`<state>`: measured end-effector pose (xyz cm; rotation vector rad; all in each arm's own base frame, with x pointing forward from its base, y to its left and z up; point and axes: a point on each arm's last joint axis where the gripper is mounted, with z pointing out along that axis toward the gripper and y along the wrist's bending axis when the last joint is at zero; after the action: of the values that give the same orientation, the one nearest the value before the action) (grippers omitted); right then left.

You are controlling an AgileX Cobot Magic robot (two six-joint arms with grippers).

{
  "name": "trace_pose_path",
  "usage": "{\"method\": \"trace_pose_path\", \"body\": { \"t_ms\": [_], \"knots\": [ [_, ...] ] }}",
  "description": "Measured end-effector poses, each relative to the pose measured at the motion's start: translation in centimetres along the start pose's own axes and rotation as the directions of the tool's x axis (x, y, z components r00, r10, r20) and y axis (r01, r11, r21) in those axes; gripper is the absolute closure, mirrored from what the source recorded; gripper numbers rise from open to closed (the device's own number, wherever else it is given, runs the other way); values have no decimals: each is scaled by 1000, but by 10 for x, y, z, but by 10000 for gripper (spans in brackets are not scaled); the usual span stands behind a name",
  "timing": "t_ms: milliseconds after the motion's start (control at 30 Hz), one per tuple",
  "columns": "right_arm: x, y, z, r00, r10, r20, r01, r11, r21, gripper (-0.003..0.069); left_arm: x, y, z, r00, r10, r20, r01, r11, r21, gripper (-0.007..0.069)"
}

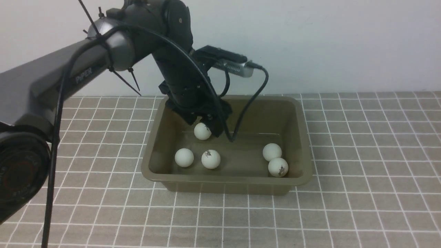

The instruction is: Put the table tennis balls into the box on the grey coffee tablecloth.

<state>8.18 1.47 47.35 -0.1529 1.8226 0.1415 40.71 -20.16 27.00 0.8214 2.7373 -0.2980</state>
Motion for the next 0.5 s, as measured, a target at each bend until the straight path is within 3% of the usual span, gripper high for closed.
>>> {"method": "trace_pose_path", "body": {
  "t_ms": [100, 133, 167, 200, 233, 267, 367, 500],
  "knots": [
    [15, -2, -21, 989, 16, 149, -13, 1000, -19, 672, -7, -2, -18, 998, -16, 56, 17, 1000, -11, 192],
    [25, -2, -32, 968, 25, 249, -17, 999, -34, 672, -9, -3, -30, 996, -15, 90, 16, 1000, -17, 286],
    [29, -2, -31, 968, 25, 250, -17, 999, -35, 672, -9, -3, -31, 996, -14, 92, 16, 1000, -17, 286],
    [33, -3, -38, 955, 28, 295, -17, 999, -40, 672, -10, -5, -41, 993, -10, 116, 12, 1000, -20, 368],
    [56, -4, -44, 926, 34, 375, -17, 999, -51, 672, -8, -8, -60, 988, -1, 154, 5, 1000, -26, 514],
    [62, -4, -48, 911, 41, 411, -19, 998, -57, 672, -7, -10, -71, 985, 3, 174, 2, 1000, -30, 554],
    [94, -5, -48, 880, 84, 467, -48, 995, -89, 672, 3, -19, -116, 966, 22, 258, -9, 999, -48, 616],
    [128, -4, -47, 824, 164, 542, -97, 984, -150, 673, 28, -35, -191, 913, 33, 406, -10, 998, -59, 630]
  ]
}}
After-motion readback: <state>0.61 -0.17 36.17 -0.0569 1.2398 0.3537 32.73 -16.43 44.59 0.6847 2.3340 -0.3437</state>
